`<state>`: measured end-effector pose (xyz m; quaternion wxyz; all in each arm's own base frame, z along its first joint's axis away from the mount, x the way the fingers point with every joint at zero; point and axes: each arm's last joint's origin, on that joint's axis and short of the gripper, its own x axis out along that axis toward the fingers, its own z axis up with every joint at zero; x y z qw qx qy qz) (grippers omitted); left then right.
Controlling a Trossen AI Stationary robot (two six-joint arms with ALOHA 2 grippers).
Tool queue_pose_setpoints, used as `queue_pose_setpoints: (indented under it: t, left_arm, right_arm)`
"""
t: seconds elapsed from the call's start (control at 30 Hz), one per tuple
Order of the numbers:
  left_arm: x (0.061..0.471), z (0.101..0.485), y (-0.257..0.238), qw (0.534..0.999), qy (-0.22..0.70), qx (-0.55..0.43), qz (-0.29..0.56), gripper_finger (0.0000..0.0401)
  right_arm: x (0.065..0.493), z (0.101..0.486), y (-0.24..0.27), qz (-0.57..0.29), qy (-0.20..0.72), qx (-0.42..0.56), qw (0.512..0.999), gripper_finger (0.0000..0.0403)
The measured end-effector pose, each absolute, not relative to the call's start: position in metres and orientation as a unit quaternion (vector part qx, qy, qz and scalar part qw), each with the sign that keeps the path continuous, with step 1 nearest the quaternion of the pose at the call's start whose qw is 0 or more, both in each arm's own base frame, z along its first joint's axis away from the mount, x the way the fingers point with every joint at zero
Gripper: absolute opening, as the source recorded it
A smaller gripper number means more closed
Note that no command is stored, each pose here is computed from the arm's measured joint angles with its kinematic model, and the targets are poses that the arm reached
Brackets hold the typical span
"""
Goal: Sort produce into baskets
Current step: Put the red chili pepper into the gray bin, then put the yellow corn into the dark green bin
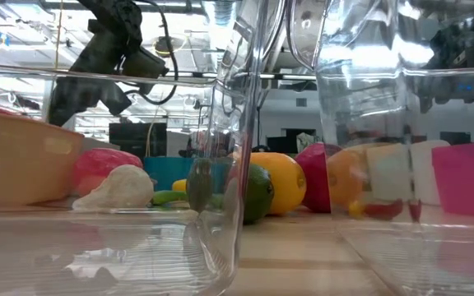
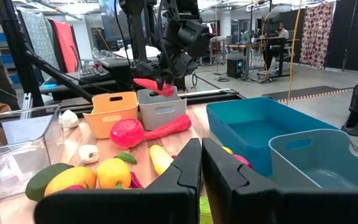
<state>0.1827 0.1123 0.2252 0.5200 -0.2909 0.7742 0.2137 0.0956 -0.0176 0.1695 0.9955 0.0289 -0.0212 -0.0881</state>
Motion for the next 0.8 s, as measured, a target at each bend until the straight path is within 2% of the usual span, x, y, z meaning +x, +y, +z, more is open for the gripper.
queue_pose_setpoints:
  t: [0.4,0.57,0.8]
  left_arm:
    - [0.184,0.224,0.113,0.528,0.767,-0.293,0.217,0.0238]
    - [0.186,0.229,0.114,0.534,0.765,-0.291,0.213,0.0244]
    - [0.200,0.256,0.123,0.584,0.727,-0.285,0.223,0.0232]
  right_arm:
    - [0.096,0.169,-0.018,-0.088,-0.021,0.029,0.995,0.0044]
    - [0.096,0.169,-0.018,-0.088,-0.021,0.029,0.995,0.0044]
    - [0.096,0.170,-0.018,-0.088,-0.021,0.029,0.996,0.0044]
